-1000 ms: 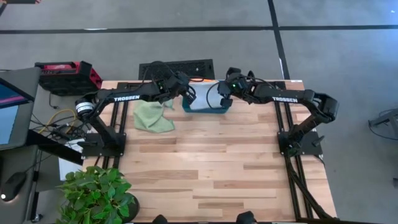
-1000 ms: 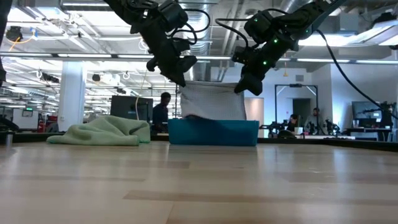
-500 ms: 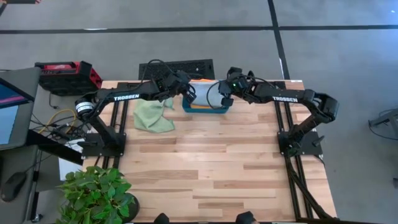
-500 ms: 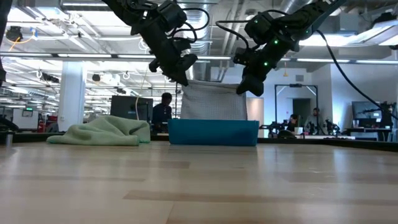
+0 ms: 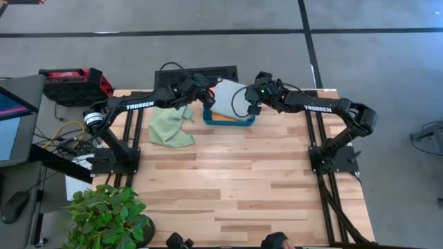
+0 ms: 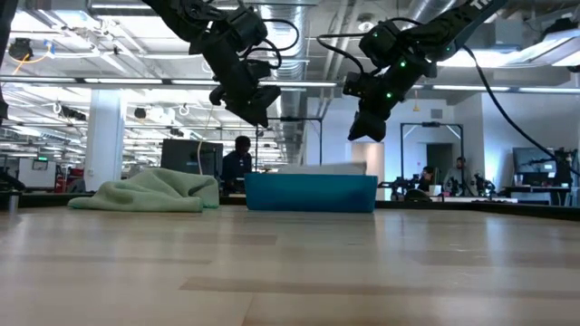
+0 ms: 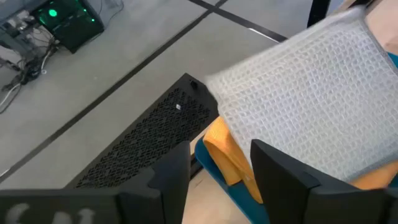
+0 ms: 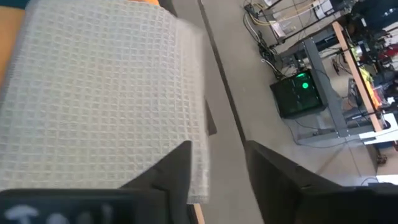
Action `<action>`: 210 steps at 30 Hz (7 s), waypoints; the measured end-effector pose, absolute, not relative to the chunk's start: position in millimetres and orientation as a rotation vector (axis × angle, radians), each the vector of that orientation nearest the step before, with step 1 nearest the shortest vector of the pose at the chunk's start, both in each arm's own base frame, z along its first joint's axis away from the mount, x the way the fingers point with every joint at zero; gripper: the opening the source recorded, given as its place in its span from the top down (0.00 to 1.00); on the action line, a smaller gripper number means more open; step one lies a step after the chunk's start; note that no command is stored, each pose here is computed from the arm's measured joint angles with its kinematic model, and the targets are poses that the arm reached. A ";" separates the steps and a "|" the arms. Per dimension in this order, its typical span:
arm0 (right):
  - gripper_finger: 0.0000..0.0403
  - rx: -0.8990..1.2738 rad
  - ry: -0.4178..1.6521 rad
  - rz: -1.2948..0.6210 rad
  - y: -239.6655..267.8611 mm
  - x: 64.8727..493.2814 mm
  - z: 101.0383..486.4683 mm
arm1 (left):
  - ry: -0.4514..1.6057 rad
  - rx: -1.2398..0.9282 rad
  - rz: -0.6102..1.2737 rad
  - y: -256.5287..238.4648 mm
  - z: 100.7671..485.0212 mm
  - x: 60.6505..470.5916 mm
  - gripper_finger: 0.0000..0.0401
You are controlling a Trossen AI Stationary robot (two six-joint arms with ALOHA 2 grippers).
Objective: Fold microfiber towels
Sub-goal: Fold the green towel
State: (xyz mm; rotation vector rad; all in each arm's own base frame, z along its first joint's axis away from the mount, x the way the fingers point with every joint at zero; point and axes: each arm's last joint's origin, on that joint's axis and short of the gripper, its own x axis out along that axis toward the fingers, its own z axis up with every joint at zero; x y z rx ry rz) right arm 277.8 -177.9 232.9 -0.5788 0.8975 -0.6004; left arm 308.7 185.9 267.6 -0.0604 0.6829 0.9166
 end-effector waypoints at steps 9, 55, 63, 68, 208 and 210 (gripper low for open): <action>0.40 -0.499 0.844 -0.700 -172.8 270.5 248.8 | 0.833 -0.199 0.949 181.5 254.0 295.5 0.57; 0.45 -0.323 0.716 -0.062 8.8 278.4 272.1 | 1.158 -0.512 0.717 41.5 128.2 264.2 0.58; 0.45 -0.350 0.750 0.000 25.0 274.6 268.9 | 1.071 -0.448 0.433 -0.7 131.5 282.4 0.61; 0.45 -0.353 0.762 0.019 30.6 272.9 267.7 | 1.055 -0.412 0.336 -28.3 132.2 284.2 0.63; 0.99 -0.761 0.514 0.410 85.1 352.3 194.4 | 1.072 -0.206 0.541 -156.7 234.0 291.8 0.64; 0.99 -0.741 0.507 0.398 83.3 346.2 207.6 | 1.025 -0.306 0.573 -159.4 226.7 292.3 0.64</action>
